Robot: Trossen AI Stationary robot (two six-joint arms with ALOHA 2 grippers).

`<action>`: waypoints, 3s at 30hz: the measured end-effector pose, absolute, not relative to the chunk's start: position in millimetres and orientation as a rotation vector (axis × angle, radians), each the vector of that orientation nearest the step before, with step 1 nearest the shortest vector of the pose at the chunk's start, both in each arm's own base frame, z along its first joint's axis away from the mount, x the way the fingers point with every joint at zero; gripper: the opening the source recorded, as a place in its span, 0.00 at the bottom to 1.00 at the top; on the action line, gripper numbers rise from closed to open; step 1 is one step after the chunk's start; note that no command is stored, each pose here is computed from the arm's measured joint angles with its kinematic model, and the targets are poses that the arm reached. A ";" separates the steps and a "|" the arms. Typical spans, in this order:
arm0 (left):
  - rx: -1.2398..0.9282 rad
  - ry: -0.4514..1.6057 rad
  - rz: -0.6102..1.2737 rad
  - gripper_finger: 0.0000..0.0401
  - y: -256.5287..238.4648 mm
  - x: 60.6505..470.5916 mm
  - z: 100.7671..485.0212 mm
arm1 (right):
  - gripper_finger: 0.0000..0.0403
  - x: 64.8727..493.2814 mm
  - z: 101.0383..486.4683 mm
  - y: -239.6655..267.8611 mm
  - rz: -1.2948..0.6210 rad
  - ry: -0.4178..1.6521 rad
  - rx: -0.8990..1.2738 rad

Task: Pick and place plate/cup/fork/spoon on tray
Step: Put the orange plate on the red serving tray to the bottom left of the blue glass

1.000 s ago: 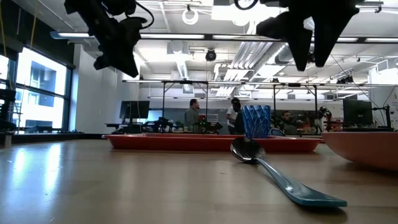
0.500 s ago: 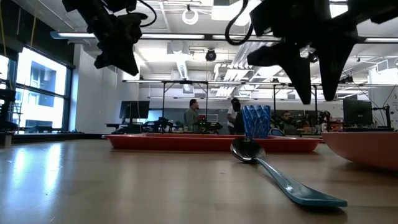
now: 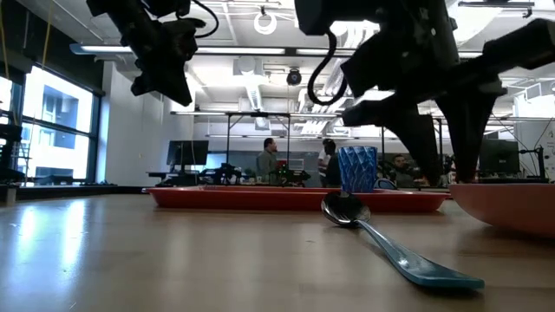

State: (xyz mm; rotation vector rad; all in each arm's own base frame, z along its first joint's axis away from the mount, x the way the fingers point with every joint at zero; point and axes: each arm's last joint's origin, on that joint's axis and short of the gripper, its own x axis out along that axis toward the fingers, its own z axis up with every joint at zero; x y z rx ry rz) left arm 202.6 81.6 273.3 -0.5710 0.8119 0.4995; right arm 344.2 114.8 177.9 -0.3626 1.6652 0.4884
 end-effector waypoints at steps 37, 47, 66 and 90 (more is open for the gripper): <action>-0.561 0.819 0.499 0.10 81.6 202.2 272.9 | 0.00 344.0 159.6 114.3 0.427 1.776 -0.314; -0.561 0.819 0.499 0.10 81.6 202.2 272.9 | 0.00 341.5 186.9 94.6 0.330 1.742 -0.183; -0.473 0.842 0.463 0.10 81.6 201.9 272.7 | 0.00 327.6 255.5 43.0 0.018 1.543 0.191; -0.267 0.880 0.364 0.10 81.9 201.9 272.8 | 0.00 332.5 276.3 -66.7 -0.572 1.181 0.760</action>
